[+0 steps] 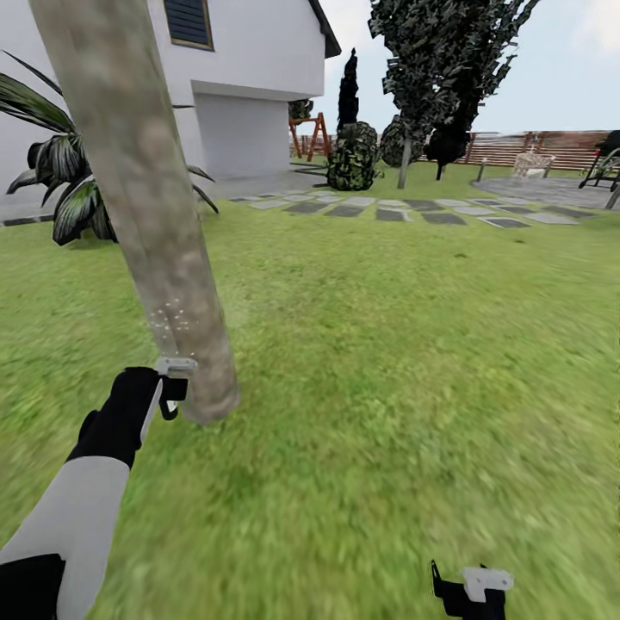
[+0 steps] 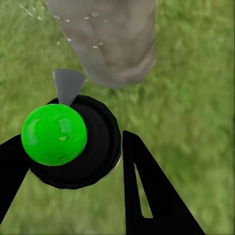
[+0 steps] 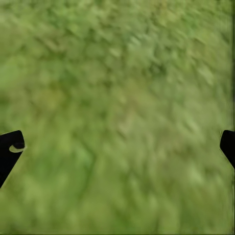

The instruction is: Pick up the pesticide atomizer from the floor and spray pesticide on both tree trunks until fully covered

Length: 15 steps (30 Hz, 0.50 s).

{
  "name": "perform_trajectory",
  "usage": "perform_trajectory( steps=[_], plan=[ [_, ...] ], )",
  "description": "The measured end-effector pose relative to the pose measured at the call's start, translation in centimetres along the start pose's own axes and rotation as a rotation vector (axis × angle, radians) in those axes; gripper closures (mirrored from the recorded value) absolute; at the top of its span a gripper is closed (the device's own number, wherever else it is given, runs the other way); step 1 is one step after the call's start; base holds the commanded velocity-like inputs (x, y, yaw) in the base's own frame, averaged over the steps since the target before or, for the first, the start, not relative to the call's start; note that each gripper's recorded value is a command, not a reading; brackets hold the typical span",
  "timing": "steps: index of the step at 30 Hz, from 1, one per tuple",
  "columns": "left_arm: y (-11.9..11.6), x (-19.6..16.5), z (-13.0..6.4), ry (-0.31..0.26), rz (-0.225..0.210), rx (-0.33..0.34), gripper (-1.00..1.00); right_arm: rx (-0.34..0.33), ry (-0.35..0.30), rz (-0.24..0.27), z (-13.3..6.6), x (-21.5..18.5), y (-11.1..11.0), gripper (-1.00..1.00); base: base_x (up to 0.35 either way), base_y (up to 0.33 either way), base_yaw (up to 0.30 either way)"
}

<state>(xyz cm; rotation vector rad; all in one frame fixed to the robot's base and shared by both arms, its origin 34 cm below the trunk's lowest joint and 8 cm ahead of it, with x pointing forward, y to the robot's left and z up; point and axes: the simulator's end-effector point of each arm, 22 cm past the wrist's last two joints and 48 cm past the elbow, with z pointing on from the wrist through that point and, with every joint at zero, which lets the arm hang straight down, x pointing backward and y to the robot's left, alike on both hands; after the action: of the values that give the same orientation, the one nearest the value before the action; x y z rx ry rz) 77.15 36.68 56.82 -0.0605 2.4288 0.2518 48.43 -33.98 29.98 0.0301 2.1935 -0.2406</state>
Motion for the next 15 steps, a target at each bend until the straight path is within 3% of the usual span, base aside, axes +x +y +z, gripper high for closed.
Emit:
perform_trajectory(
  steps=[4,11,15],
  plan=[
    [4.1,0.5,0.1,0.008,0.005,-0.062,1.0,-0.001,0.0,-0.001,0.0,0.0,0.0,-1.0,0.113,-0.276,0.004],
    [2.0,0.5,0.2,0.009,0.003,-0.028,1.0,-0.001,0.0,0.0,0.0,0.0,0.0,-1.0,0.113,-0.276,0.227],
    [4.1,1.8,0.7,0.039,0.001,-0.06,1.0,-0.002,0.0,0.0,0.0,0.0,0.1,-1.0,0.113,-0.276,0.277]
  ],
)
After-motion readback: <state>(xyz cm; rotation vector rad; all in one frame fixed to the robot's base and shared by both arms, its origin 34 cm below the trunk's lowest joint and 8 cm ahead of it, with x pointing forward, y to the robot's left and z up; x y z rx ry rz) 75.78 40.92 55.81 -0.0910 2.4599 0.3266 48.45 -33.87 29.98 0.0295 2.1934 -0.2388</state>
